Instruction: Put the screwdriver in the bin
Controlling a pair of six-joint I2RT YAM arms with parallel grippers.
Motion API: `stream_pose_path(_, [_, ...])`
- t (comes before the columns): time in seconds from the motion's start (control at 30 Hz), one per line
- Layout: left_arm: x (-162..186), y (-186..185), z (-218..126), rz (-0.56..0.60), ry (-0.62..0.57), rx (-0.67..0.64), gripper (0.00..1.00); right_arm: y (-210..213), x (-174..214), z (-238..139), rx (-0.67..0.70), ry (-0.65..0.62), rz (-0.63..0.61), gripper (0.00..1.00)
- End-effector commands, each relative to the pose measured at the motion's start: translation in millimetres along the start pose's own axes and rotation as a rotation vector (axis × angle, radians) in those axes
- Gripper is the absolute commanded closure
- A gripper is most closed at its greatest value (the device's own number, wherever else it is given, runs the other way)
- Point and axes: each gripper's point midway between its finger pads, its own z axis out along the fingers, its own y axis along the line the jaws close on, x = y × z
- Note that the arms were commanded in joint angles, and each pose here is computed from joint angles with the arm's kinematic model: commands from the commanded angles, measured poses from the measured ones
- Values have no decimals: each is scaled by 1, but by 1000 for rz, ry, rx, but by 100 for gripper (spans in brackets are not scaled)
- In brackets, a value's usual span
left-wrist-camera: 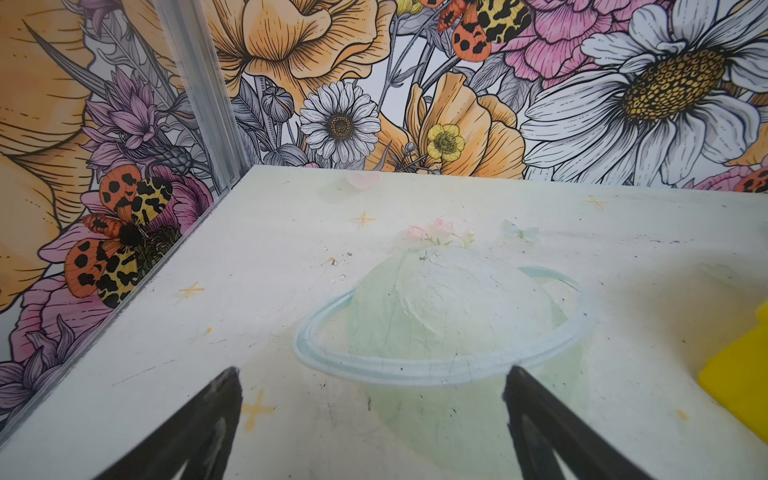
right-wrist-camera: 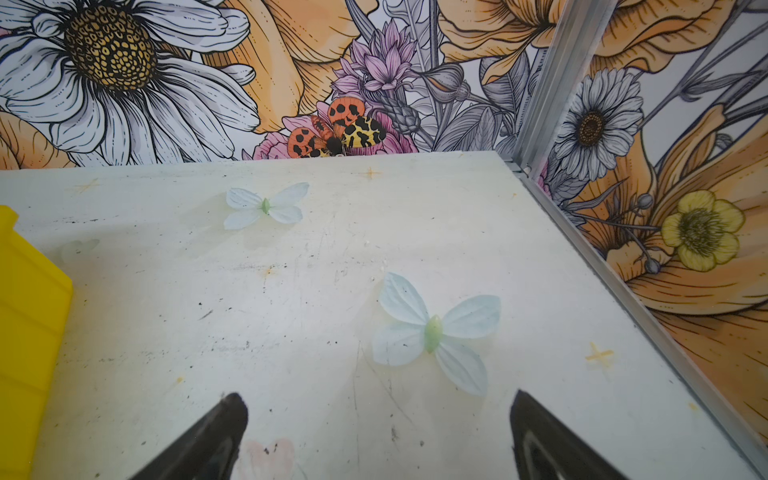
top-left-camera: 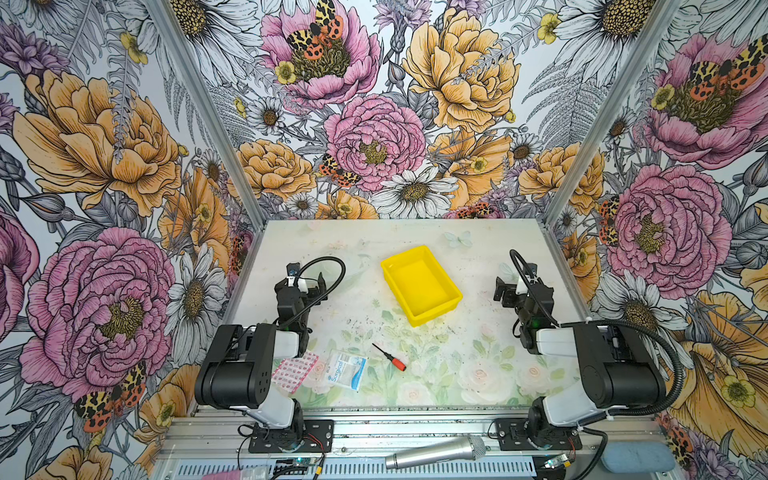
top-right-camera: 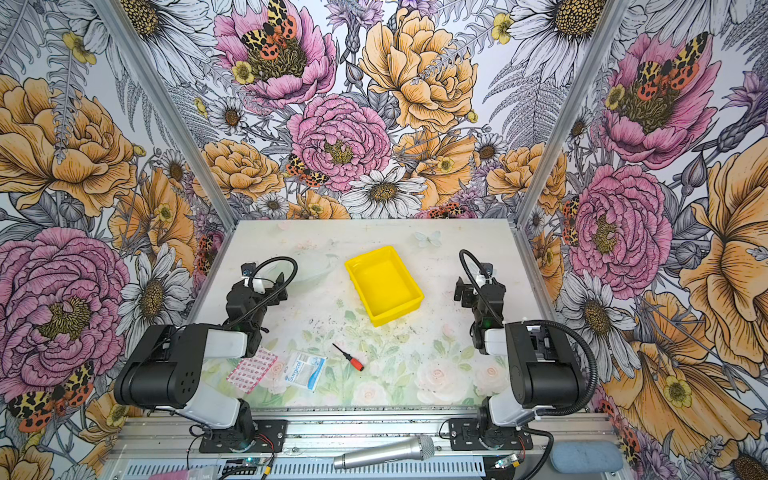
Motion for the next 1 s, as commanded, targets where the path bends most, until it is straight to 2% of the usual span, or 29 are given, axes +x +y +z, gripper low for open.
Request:
stream_pose_path(0.0, [-3,-1,1,-5,-8,20,1,2,-12,2,-9,-42,-9,0])
stream_pose_path(0.23, [-5,0,1,-6,0,10,1,1,-14,1,-3,-49,-11,1])
stream_pose_path(0.37, [-16,1,0,-4,20,-9,1,-10,-23,2,69,12,13,0])
stream_pose_path(0.53, [-24,8,-8,-12,94,-56,1,-9,-39,-5,72,61,13,1])
stream_pose_path(0.7, [-40,-1,-29,-20,150,-54,1,-19,-48,-25,167,100,35,1])
stream_pose_path(0.87, [-57,-10,-56,-103,180,-79,1,-30,-52,-44,254,182,118,1])
stream_pose_path(0.97, [-72,-26,-75,-132,223,-40,1,-25,-54,-54,247,230,131,0])
